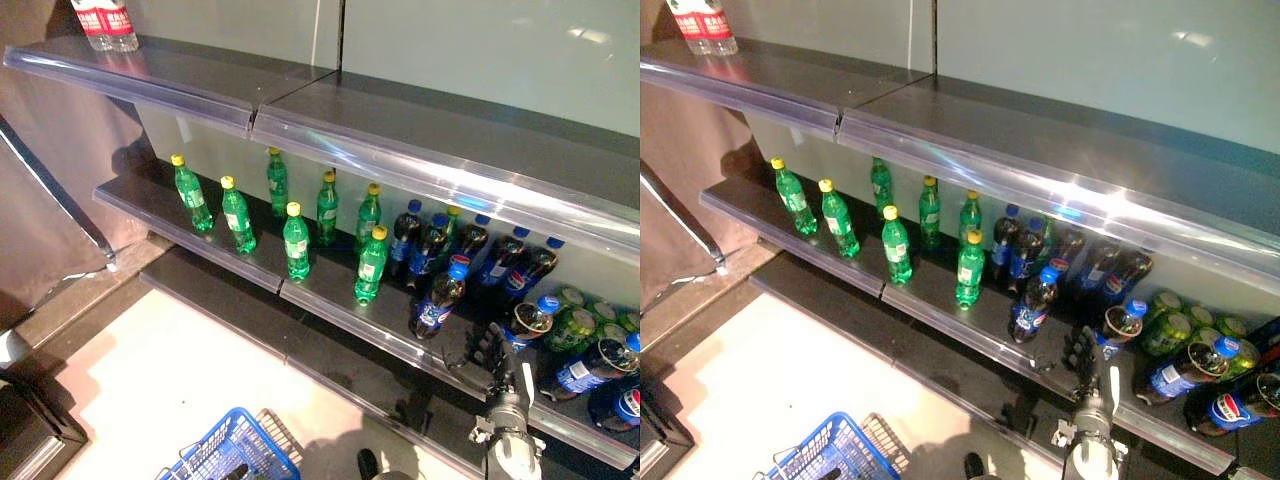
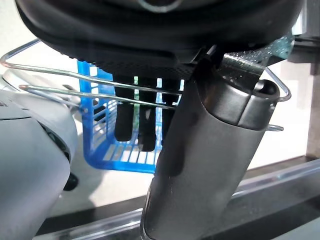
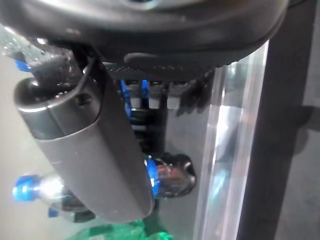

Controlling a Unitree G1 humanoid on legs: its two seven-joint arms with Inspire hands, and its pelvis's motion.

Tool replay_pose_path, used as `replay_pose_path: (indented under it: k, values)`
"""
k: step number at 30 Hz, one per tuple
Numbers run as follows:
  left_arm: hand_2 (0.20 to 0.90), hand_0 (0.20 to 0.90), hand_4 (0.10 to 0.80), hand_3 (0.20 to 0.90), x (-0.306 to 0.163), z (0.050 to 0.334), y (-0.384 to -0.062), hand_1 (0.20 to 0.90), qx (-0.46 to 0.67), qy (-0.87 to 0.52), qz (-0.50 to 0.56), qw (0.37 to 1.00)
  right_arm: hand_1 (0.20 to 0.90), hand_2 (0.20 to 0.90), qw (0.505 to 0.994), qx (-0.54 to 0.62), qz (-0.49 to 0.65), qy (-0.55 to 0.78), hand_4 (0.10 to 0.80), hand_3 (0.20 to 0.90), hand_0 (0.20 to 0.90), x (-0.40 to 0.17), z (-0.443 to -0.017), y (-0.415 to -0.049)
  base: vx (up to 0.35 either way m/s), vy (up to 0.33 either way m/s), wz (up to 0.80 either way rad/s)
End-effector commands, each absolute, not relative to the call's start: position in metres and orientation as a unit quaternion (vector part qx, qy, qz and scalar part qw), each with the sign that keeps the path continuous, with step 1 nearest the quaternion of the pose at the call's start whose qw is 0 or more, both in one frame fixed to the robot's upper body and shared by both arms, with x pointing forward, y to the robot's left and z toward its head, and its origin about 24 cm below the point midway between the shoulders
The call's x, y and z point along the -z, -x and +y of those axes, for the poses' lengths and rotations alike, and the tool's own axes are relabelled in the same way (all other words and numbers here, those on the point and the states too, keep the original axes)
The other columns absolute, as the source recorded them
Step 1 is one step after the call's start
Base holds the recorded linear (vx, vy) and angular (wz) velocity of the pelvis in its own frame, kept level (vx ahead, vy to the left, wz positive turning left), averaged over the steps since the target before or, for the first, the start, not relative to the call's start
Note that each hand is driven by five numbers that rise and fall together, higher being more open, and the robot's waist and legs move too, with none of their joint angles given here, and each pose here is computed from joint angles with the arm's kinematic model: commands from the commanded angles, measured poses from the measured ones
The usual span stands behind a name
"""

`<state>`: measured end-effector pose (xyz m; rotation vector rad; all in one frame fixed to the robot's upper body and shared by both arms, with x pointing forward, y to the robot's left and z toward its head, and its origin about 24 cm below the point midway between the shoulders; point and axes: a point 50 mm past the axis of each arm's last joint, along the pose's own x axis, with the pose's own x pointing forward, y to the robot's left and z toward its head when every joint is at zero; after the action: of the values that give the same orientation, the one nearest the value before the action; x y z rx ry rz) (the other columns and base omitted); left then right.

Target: Pick up the drink and place into the basket.

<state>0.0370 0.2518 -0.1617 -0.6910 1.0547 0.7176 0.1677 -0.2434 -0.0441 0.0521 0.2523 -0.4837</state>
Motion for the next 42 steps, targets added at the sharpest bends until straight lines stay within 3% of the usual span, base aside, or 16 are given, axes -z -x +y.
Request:
replay_pose_path:
  k: [1, 28, 42]
  values:
    - [0.300, 0.300, 0.100, 0.200, 0.146, 0.246, -0.103, 0.300, -0.259, 0.383, 0.372, 0.805, 0.900, 0.900, 0.969, 0.242, -0.046, -0.021, 0.800, 0.900, 0.900, -0.012, -0.250, -0.215, 0.034, -0.049, 0.11]
    - [0.300, 0.300, 0.100, 0.200, 0.146, 0.240, -0.096, 0.300, -0.229, 0.391, 0.376, 0.808, 0.900, 0.900, 0.948, 0.302, -0.097, -0.011, 0.800, 0.900, 0.900, -0.029, -0.269, -0.218, 0.046, -0.020, 0.07]
    - [0.300, 0.300, 0.100, 0.200, 0.140, 0.258, -0.092, 0.300, -0.252, 0.378, 0.357, 0.816, 0.900, 0.900, 0.932, 0.340, -0.120, -0.023, 0.800, 0.900, 0.900, -0.041, -0.290, -0.216, 0.040, -0.001, 0.01]
